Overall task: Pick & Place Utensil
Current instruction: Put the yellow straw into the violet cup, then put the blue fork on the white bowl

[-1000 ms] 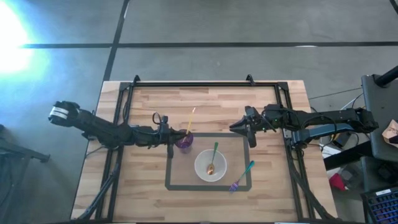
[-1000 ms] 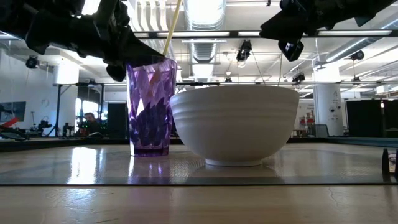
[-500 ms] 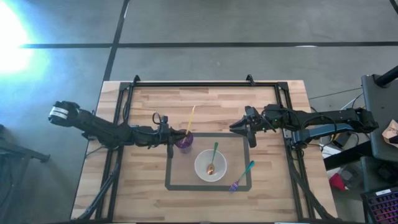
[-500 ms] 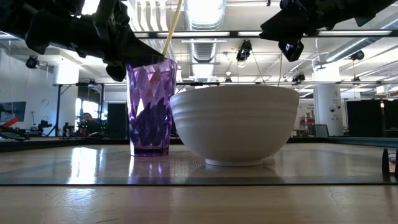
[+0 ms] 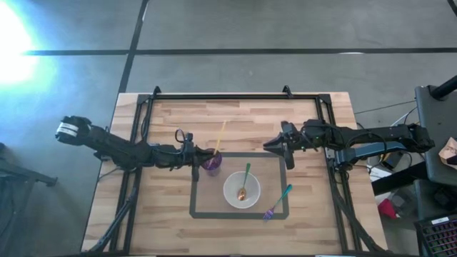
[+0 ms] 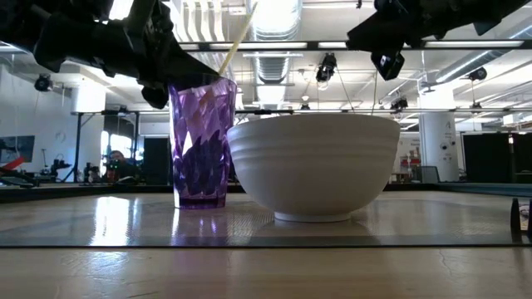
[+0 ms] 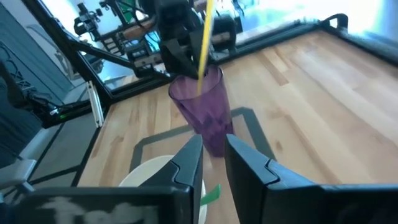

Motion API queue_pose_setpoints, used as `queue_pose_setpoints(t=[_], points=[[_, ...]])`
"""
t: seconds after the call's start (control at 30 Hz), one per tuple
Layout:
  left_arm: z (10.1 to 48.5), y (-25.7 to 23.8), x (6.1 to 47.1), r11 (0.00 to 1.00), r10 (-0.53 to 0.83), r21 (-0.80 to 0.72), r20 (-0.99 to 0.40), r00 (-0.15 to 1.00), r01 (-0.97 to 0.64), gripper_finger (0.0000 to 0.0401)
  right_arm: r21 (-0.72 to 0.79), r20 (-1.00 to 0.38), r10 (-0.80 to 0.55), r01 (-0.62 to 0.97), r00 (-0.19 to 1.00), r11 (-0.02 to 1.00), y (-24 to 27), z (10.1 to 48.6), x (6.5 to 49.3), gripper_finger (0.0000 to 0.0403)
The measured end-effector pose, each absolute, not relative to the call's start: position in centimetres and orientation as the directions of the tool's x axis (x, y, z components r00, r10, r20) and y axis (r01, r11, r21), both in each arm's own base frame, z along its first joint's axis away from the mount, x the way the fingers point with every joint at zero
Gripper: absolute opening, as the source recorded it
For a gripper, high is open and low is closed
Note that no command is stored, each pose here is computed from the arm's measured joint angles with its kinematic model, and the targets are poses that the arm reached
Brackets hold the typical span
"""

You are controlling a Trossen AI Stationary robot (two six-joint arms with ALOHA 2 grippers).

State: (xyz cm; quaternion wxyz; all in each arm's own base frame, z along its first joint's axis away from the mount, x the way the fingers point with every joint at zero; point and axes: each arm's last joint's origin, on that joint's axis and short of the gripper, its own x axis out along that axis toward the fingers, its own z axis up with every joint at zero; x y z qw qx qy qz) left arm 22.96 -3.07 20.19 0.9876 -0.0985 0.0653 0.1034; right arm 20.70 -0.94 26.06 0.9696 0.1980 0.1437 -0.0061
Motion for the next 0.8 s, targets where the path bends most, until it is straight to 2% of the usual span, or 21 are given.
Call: queue_pose_setpoints(t=[0.27,0.6,0.8], points=[[20.2,-3.1,23.0,0.959,0.193,-0.18,-0.151,0.97,-0.219,0.0033,0.244,-0.137,0.043,-0.009,0.99,0.97,-1.0,26.7,22.3,0.0076],[20.2,-3.1,23.0,0.959,0.193,-0.18,-0.151,0.97,-0.218,0.0023,0.246,-0.18,0.044,0.002,0.983,0.969,-1.2,24.6,24.7,0.0133],[20.4,-3.0,22.8,0.961,0.189,-0.174,-0.146,0.971,-0.214,0.0023,0.287,-0.189,0.058,-0.002,0.98,0.958,-1.2,25.2,25.3,0.0166]])
